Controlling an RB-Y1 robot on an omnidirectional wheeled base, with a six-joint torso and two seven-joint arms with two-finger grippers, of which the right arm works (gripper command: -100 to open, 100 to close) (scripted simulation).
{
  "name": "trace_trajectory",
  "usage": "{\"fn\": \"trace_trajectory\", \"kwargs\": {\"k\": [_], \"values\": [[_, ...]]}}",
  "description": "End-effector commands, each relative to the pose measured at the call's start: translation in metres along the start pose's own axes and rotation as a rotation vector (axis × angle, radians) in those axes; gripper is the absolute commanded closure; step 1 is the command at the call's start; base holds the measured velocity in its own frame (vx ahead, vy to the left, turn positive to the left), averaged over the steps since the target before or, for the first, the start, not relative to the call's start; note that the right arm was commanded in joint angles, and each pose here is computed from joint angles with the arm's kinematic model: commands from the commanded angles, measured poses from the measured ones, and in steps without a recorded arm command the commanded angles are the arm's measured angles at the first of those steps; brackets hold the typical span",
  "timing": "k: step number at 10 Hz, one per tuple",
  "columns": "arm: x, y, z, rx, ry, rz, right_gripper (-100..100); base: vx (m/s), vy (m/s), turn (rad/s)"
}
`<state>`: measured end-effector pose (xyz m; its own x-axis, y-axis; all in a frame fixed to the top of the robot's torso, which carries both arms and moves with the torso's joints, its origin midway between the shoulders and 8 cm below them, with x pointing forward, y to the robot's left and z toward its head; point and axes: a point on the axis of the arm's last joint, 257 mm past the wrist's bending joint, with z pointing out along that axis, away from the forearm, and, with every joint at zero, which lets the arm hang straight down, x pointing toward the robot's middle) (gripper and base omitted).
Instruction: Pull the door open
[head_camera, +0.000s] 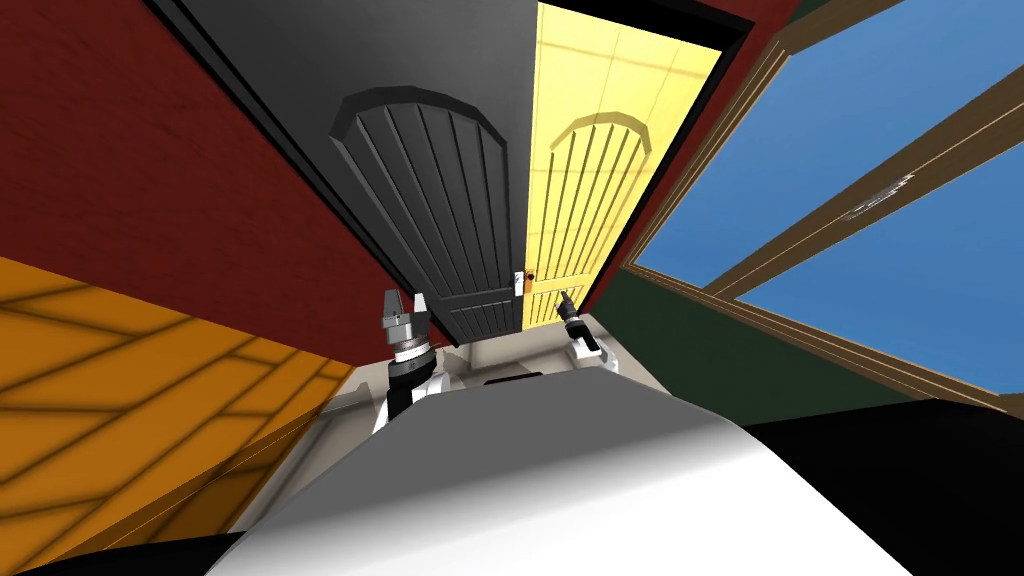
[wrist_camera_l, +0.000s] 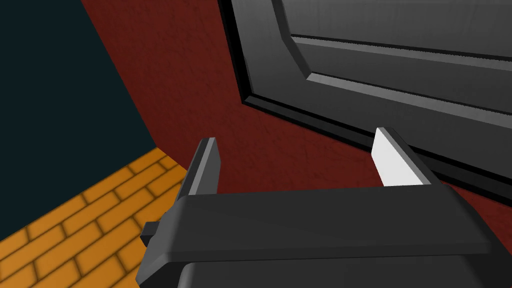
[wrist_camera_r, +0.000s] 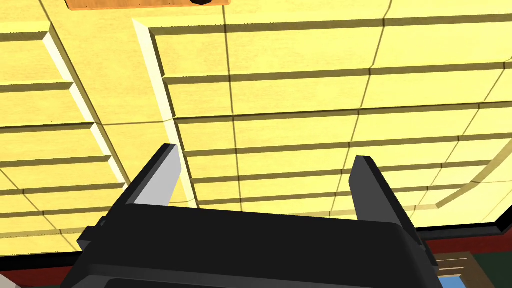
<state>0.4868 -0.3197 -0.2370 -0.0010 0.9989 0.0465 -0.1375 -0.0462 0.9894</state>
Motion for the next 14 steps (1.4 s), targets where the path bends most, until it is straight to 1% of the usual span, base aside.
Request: {"fn": "trace_trajectory", "kwargs": {"k": [1,6,9,11,12,13,14], "values": [[-0.004,-0.01,0.0029,0.021,-0.001,-0.006,-100,0.116,0.036,0.096],[-0.017,-0.036,0.0077,0.079,-0.005,-0.026,-100,0.111,0.011,0.09],[-0.024,-0.046,0.0098,0.104,-0.007,-0.035,-100,0.086,0.012,0.072],[-0.03,-0.056,0.0121,0.128,-0.01,-0.044,-100,0.127,0.004,0.094],[-0.032,-0.059,0.0134,0.136,-0.01,-0.047,-100,0.136,0.019,0.101],[-0.03,-0.057,0.0123,0.13,-0.01,-0.045,-100,0.057,0.006,0.019],[-0.058,-0.065,0.0018,0.157,-0.05,-0.063,-100,-0.044,-0.063,-0.136]]}}
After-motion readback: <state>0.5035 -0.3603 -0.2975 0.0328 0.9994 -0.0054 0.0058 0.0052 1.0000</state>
